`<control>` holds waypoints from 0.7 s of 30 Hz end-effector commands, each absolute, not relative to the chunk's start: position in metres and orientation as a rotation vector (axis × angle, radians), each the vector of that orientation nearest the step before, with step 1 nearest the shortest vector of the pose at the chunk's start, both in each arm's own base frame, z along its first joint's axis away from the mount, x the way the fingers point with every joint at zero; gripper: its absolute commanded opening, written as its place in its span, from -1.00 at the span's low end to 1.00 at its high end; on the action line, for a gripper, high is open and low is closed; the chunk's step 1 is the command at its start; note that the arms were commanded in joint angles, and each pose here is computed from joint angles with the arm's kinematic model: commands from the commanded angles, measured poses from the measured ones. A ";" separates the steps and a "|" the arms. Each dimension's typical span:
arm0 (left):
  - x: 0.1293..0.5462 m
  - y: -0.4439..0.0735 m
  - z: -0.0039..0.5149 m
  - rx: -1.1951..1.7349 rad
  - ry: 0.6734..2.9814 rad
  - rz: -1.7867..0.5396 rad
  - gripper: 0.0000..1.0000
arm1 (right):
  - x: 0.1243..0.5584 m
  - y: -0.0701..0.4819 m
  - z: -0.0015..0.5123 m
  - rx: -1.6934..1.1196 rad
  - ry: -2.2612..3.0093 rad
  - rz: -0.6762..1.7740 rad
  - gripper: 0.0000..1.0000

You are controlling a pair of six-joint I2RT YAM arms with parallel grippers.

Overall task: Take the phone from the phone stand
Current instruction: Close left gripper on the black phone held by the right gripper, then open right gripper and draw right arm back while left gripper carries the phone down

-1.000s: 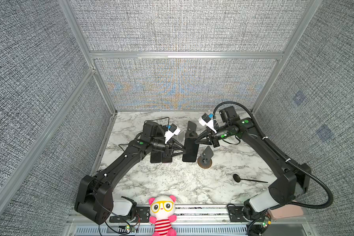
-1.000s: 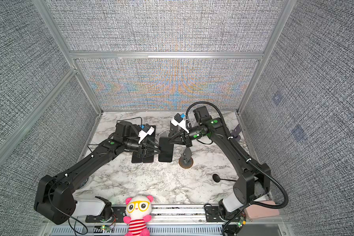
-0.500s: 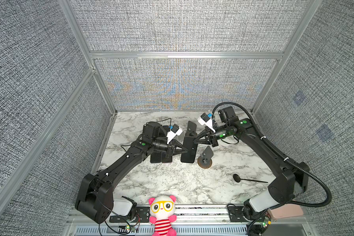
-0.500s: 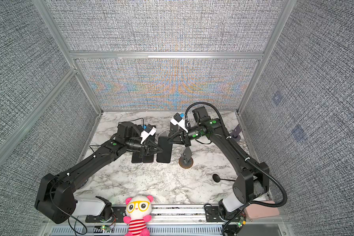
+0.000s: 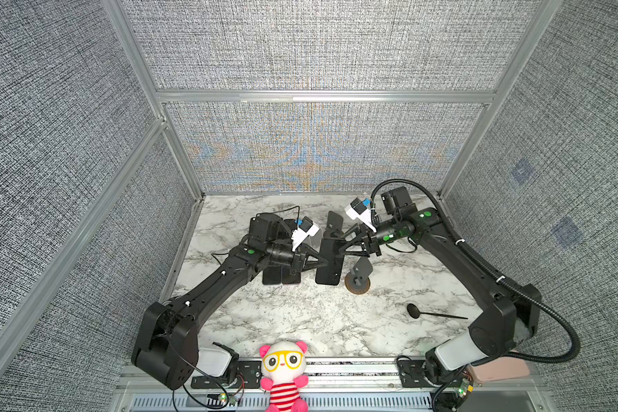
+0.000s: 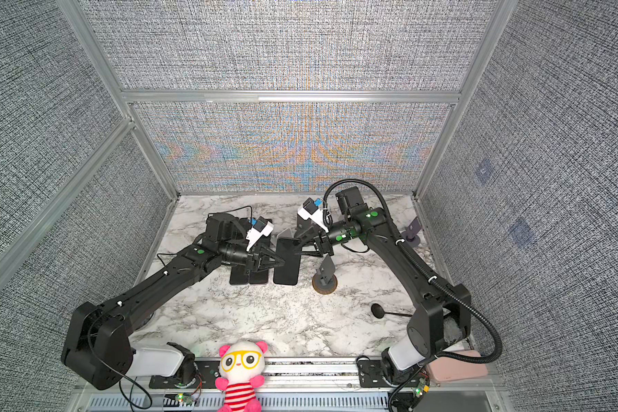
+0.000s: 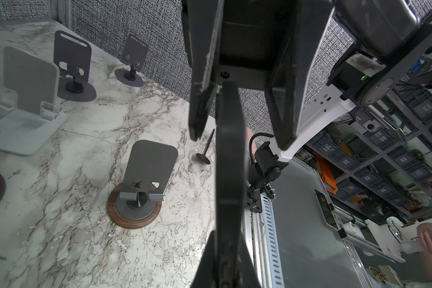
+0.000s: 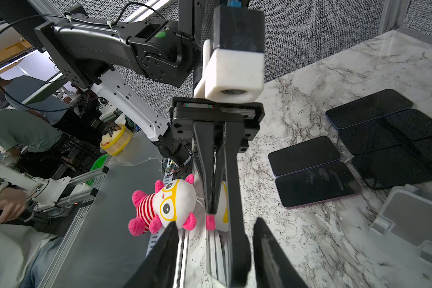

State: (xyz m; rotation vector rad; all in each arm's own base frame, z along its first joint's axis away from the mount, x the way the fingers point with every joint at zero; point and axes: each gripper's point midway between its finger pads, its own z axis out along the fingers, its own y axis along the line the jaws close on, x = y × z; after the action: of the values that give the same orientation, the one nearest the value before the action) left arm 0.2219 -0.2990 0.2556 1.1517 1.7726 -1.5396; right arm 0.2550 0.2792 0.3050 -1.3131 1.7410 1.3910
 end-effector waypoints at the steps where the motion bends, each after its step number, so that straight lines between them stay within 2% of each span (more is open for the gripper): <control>1: 0.222 -0.298 0.258 1.180 1.753 -1.530 -1.00 | 0.263 0.275 0.302 -1.279 1.775 1.330 -0.05; 9: 0.235 -0.279 0.242 1.171 1.960 -1.445 -1.00 | 0.317 0.246 0.282 -1.000 1.931 0.927 0.02; 12: 0.248 -0.265 0.234 1.135 2.123 -1.367 -1.00 | 0.331 0.227 0.271 -0.910 1.990 0.741 0.02; 21: 0.284 -0.206 0.190 0.802 2.656 -1.340 -1.00 | 0.322 0.200 0.292 -0.781 1.880 0.582 0.01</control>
State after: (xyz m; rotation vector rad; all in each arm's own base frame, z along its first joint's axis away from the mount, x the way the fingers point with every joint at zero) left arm 0.3031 -0.2241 0.2046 0.8834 2.4472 -1.3018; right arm 0.3104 0.2082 0.2761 -0.8627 1.9373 0.6564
